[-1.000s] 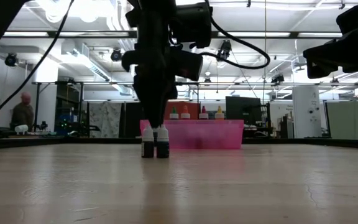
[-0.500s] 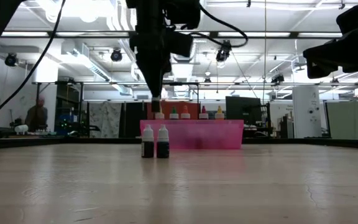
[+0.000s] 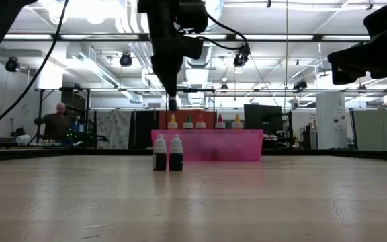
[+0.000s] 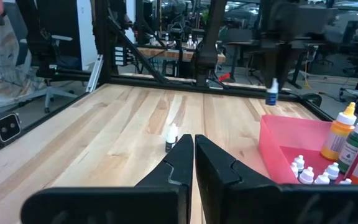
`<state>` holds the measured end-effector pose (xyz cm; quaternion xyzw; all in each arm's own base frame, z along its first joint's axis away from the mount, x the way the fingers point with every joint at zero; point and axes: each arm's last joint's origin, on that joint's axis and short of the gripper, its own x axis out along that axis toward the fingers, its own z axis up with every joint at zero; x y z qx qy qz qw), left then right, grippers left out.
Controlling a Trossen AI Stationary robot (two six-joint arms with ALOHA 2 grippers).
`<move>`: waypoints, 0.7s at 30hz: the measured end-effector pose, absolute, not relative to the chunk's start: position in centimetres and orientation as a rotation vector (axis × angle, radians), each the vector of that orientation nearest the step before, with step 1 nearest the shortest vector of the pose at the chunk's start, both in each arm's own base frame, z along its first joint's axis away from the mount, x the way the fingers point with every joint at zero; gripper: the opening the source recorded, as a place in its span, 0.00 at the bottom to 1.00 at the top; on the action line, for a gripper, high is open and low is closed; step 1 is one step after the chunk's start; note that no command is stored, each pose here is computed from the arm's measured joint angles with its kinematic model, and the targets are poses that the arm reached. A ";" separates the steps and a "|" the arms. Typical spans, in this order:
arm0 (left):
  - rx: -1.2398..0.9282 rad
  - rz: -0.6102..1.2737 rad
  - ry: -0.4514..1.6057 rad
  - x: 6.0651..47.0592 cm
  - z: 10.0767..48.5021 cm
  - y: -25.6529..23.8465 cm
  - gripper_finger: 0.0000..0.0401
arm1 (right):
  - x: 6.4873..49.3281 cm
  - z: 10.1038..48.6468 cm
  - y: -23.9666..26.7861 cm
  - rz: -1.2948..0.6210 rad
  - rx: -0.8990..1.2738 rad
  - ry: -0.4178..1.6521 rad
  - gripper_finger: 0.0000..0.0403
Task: Pick & Place food coloring
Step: Put the small blue food coloring bottle into the pink bin
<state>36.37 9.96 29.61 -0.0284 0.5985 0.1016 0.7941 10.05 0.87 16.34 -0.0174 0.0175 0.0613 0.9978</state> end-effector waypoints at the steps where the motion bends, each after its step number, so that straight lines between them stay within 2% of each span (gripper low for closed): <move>1: -0.075 0.233 1.278 36.3 29.6 10.3 0.08 | 10.0 16.3 0.9 0.123 -0.035 0.035 0.02; 8: -0.289 0.421 1.225 35.9 29.6 12.8 0.08 | 10.0 16.3 0.9 0.123 -0.035 0.035 0.02; 13: -0.471 0.566 1.115 36.0 29.8 14.3 0.08 | 10.0 16.4 0.9 0.122 -0.035 0.034 0.02; 21: -0.606 0.640 1.079 36.9 29.5 15.3 0.08 | 10.0 16.4 0.9 0.122 -0.035 0.034 0.02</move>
